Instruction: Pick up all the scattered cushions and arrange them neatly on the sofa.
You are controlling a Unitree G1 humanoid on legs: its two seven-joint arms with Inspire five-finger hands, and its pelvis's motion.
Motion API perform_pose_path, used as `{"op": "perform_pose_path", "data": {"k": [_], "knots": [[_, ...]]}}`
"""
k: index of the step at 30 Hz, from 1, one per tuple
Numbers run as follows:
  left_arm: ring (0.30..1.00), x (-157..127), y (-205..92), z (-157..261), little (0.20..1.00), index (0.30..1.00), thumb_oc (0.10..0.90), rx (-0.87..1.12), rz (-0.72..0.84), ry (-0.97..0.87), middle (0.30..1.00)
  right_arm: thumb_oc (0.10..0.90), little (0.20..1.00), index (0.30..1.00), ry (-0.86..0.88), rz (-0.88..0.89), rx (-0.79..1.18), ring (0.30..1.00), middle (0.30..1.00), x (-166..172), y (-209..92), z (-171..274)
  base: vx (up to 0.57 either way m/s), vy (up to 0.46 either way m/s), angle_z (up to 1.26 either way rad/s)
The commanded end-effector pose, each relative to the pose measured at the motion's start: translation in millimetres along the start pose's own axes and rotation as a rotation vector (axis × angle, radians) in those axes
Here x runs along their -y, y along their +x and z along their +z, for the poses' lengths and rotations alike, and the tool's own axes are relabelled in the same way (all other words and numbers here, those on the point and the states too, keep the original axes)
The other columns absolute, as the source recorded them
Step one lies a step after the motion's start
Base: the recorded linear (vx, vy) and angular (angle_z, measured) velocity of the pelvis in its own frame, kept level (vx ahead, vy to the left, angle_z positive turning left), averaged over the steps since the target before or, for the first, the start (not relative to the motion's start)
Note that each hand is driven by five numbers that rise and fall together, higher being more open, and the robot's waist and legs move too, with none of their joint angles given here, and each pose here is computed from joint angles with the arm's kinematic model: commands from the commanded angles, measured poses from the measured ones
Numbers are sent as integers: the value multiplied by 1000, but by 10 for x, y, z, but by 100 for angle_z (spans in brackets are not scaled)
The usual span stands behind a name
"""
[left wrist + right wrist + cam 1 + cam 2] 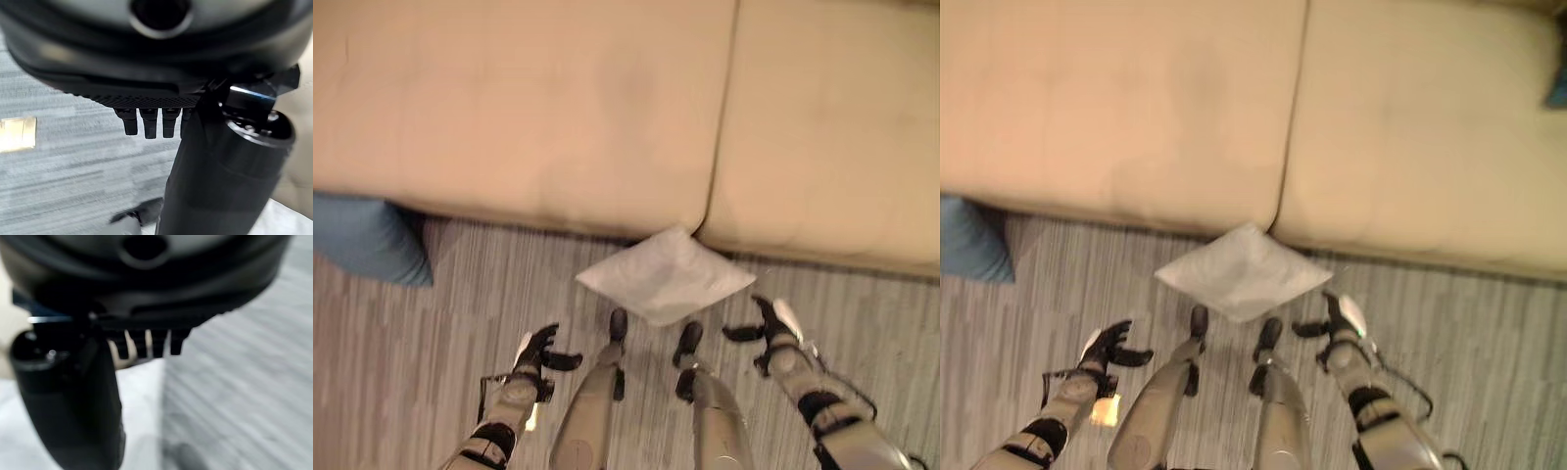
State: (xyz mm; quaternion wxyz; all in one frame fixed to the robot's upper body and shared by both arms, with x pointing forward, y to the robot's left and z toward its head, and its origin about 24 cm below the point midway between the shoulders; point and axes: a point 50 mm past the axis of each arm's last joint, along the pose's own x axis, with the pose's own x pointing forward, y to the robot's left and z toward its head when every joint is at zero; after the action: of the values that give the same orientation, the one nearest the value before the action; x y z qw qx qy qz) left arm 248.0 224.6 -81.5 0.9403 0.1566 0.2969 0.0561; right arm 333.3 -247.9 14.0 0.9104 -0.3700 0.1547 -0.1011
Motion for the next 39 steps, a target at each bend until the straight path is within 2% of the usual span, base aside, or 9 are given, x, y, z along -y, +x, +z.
{"op": "perform_pose_path", "data": {"k": [1, 5, 9, 15, 20, 29, 34, 39], "knots": [[900, -178, -150, -356, 900, 900, 800, -67, 70, -21, 900, 800, 900, 900, -85, -100, 31, 900, 900, 238, -26, -111, -134, 9, -3], [900, -192, -136, -300, 900, 900, 800, -44, 87, -50, 900, 800, 900, 900, -127, -158, 118, 900, 900, 385, 63, 155, -67, -4, 6], [900, -183, -99, -128, 900, 900, 800, 27, 91, -87, 900, 800, 900, 900, -153, -243, 244, 900, 900, 618, 170, 617, -88, -6, 13], [900, -107, -87, 31, 900, 900, 800, 96, 72, -111, 900, 800, 900, 900, -126, -268, 345, 900, 900, 625, 176, 954, -32, -25, 14], [900, -32, -76, 174, 900, 900, 800, 149, 47, -117, 900, 800, 900, 900, -102, -250, 389, 900, 900, 493, 155, 1120, -14, -17, 20], [900, 51, -49, 409, 900, 900, 800, 226, 20, -132, 900, 800, 900, 900, -36, -265, 434, 900, 900, 459, 142, 1363, -2, 11, 12], [900, 82, -51, 478, 900, 900, 800, 252, 6, -135, 900, 800, 900, 900, -24, -287, 449, 900, 900, 499, 147, 1457, 24, 35, 7], [900, 75, -56, 535, 900, 900, 800, 277, 1, -145, 900, 800, 900, 900, 29, -344, 449, 900, 900, 695, 170, 1531, 29, 36, 9]]}}
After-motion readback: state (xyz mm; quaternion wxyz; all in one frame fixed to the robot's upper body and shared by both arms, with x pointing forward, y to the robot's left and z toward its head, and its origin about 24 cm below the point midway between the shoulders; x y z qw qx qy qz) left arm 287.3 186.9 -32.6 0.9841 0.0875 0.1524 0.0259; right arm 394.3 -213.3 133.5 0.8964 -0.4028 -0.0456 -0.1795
